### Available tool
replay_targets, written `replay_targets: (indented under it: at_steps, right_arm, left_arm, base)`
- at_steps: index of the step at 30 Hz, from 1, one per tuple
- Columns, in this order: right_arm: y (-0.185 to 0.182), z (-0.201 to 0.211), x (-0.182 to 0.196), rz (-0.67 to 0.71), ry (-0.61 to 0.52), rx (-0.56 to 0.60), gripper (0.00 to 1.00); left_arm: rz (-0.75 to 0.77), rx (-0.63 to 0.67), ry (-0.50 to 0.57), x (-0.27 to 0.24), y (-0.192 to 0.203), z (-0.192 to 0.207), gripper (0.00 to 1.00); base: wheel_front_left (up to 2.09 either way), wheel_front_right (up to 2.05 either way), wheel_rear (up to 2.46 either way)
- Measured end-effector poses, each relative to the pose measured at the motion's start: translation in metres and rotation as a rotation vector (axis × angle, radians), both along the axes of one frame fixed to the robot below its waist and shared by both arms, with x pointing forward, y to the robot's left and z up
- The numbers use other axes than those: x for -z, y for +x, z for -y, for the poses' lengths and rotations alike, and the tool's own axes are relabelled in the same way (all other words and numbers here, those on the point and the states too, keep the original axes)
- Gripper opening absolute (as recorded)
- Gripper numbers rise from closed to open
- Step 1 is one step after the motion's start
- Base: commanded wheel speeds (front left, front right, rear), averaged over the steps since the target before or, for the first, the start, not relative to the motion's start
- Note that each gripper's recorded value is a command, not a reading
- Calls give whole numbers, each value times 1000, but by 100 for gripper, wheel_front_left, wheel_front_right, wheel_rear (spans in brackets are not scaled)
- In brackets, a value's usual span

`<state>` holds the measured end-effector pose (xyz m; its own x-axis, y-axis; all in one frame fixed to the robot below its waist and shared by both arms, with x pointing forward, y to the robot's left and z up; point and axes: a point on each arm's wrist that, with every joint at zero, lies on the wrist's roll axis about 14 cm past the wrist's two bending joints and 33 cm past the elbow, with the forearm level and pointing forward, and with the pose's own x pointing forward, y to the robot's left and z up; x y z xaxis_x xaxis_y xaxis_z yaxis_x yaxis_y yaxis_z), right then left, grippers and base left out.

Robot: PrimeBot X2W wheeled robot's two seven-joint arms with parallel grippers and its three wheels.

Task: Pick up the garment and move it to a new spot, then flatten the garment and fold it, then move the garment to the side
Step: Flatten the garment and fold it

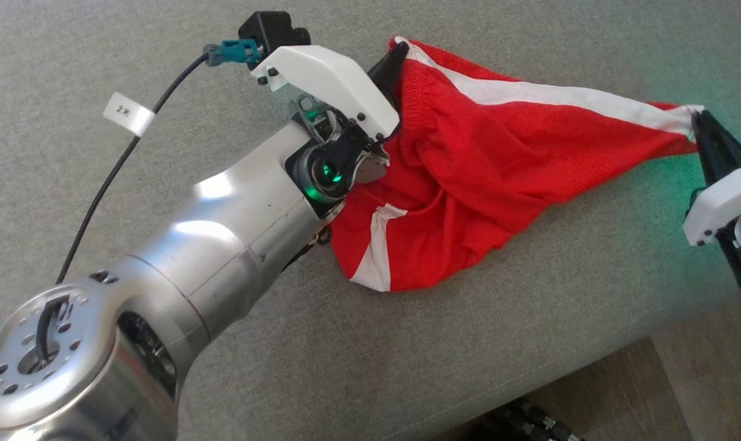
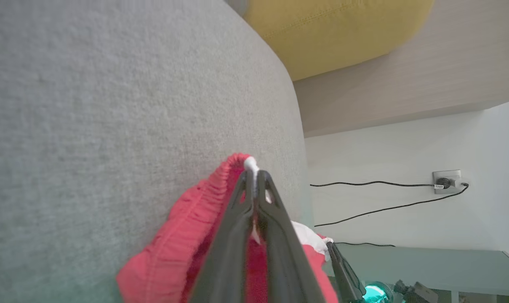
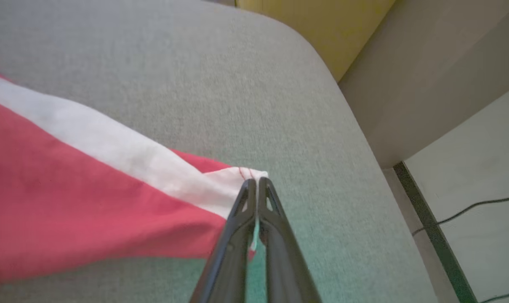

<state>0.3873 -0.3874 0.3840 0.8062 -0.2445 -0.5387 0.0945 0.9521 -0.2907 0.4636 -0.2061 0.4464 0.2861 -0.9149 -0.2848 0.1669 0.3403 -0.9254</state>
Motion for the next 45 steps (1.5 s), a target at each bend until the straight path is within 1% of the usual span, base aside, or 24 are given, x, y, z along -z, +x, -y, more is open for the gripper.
replay_targets:
  at_steps: [3, 6, 9, 11, 14, 18, 22, 25, 27, 28, 30, 32, 34, 36, 38, 40, 43, 45]
  right_arm:
    - [10, -2, -13, 65, 8, -6, 0]
    - [19, -5, -30, 142, 37, 0, 0]
    - [30, -10, -57, 239, 59, -17, 0]
    - [41, -16, -82, 317, 79, -36, 0]
    - [65, -29, -136, 479, 93, -88, 0]
    - [96, -48, -216, 696, 94, -156, 0]
    - [127, -68, -287, 898, 132, -188, 0]
    - [143, -71, -345, 1046, 113, -203, 0]
    - [152, -78, -370, 1113, 96, -232, 0]
    - [156, -82, -374, 1127, 93, -245, 0]
    - [166, -94, -363, 1110, 100, -274, 0]
    - [173, -107, -334, 1055, 127, -300, 0]
    - [176, -116, -292, 971, 167, -309, 0]
    - [172, -122, -239, 854, 209, -302, 0]
    - [159, -126, -188, 735, 255, -285, 0]
    - [138, -127, -146, 631, 287, -265, 0]
    - [96, -121, -104, 516, 305, -225, 0]
    - [68, -112, -87, 463, 312, -186, 0]
  left_arm:
    - [54, -25, -1, -7, 5, -4, 0]
    - [114, -53, -32, -25, 9, -8, 0]
    - [191, -82, -50, -49, 13, -14, 0]
    - [270, -115, -40, -68, 21, -21, 0]
    - [407, -181, -23, -105, 39, -35, 0]
    - [627, -242, -51, -174, 55, -54, 0]
    - [820, -358, -61, -231, 83, -96, 0]
    - [938, -423, -101, -274, 96, -121, 0]
    - [1004, -427, -135, -295, 96, -127, 0]
    - [1008, -433, -156, -300, 95, -131, 0]
    - [990, -436, -160, -289, 94, -140, 0]
    - [924, -432, -136, -254, 92, -151, 0]
    - [832, -421, -72, -197, 85, -162, 0]
    - [727, -395, -10, -138, 66, -168, 0]
    - [642, -366, 30, -92, 39, -171, 0]
    - [581, -354, 56, -60, 15, -174, 0]
    - [531, -354, 88, -29, -19, -180, 0]
    - [505, -328, 118, -8, -48, -180, 0]
  base:
    - [0, 0, 0]
    - [0, 0, 0]
    - [0, 0, 0]
    - [0, 0, 0]
    - [0, 0, 0]
    - [0, 0, 0]
    - [0, 0, 0]
    - [0, 0, 0]
    - [0, 0, 0]
    - [0, 0, 0]
    - [0, 0, 0]
    - [0, 0, 0]
    - [0, 0, 0]
    - [0, 0, 0]
    - [0, 0, 0]
    - [0, 0, 0]
    - [0, 0, 0]
    - [0, 0, 0]
